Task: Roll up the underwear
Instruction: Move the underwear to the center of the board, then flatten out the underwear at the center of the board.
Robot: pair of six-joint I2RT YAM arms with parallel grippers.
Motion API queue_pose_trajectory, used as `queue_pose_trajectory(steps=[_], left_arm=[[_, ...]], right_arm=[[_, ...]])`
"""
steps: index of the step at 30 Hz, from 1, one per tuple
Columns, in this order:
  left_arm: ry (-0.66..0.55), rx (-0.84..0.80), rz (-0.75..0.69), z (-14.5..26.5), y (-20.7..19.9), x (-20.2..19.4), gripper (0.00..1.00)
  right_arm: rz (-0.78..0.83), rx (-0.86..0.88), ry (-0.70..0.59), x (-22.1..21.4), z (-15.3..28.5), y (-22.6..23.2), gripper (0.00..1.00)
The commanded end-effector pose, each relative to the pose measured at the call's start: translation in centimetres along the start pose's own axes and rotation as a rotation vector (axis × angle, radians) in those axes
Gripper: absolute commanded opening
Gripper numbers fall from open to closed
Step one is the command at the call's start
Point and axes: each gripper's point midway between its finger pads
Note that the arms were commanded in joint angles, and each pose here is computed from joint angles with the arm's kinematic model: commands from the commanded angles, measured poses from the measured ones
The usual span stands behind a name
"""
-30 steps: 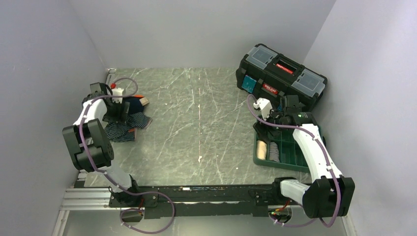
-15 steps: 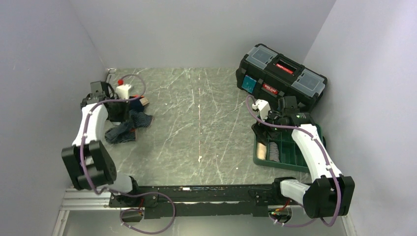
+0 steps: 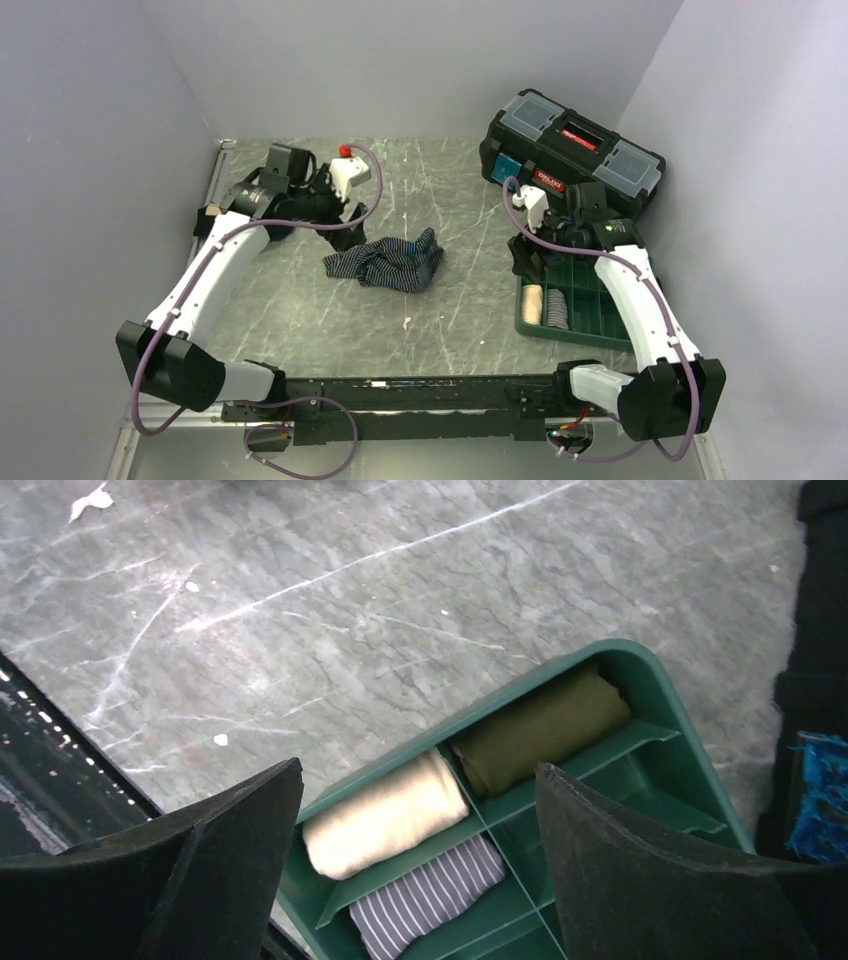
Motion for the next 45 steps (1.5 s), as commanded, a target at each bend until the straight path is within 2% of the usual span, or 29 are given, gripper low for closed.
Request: queue_pose_trajectory(steps=[1,5,10,15,21,28,31,34,36,38,39,40,45], left_arm=[[0.14,0.106,0.01,-1.4,1.9,-5.4,1.0],[0.217,0.151,-0.001,-2.4,2.7,-8.9,0.99],[0.225,0.13,-0.008,-3.8,2.8,-10.4,1.0],[0.192,0.102,0.002,-5.1,2.4,-11.0,0.99],[0.15,0.145,-0.017,-4.7,2.8,-11.7,0.99],[0.143,0.214,-0.005,-3.3,3.8,-13.1,0.99],[0.143,0.211,-0.004,-3.3,3.8,-13.0,0.99],[0.138,0.216,-0.008,-3.2,4.0,-12.7,0.99],[0.117,0.219,-0.005,-3.0,4.2,-12.2,0.99],[0.092,0.223,0.005,-2.6,4.3,-11.6,0.99],[0.079,0.227,0.013,-2.4,4.5,-11.4,0.99],[0.063,0.235,0.021,-2.0,4.7,-11.1,0.99],[-0.058,0.281,0.099,0.6,6.4,-9.2,0.99]], right_arm=[[0.019,0.047,-0.049,2.1,-0.5,0.7,0.89],[0.068,0.118,-0.087,3.9,-2.2,1.7,0.89],[0.125,0.224,-0.144,7.2,-5.8,3.8,0.89],[0.109,0.289,-0.078,8.0,-11.5,5.7,0.86],[-0.016,0.26,-0.038,9.5,-16.8,4.0,0.78],[-0.135,0.306,0.092,7.7,-22.1,3.5,0.7],[-0.173,0.345,0.141,6.4,-23.2,4.0,0.62],[-0.205,0.4,0.178,5.3,-23.5,5.1,0.49],[-0.21,0.427,0.191,5.4,-23.2,5.5,0.36],[-0.19,0.436,0.188,6.3,-22.5,5.4,0.19],[-0.169,0.427,0.176,7.3,-21.9,5.1,0.06],[-0.146,0.412,0.162,8.4,-21.2,4.7,0.0],[-0.034,0.35,0.021,15.9,-15.6,3.5,0.0]])
Point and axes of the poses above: each gripper's point midway between its finger pads, its own z axis back along the fingers, its own y axis along the line the jaws close on, x = y × z, and after that the axes turned 1 degree about -z, right-handed
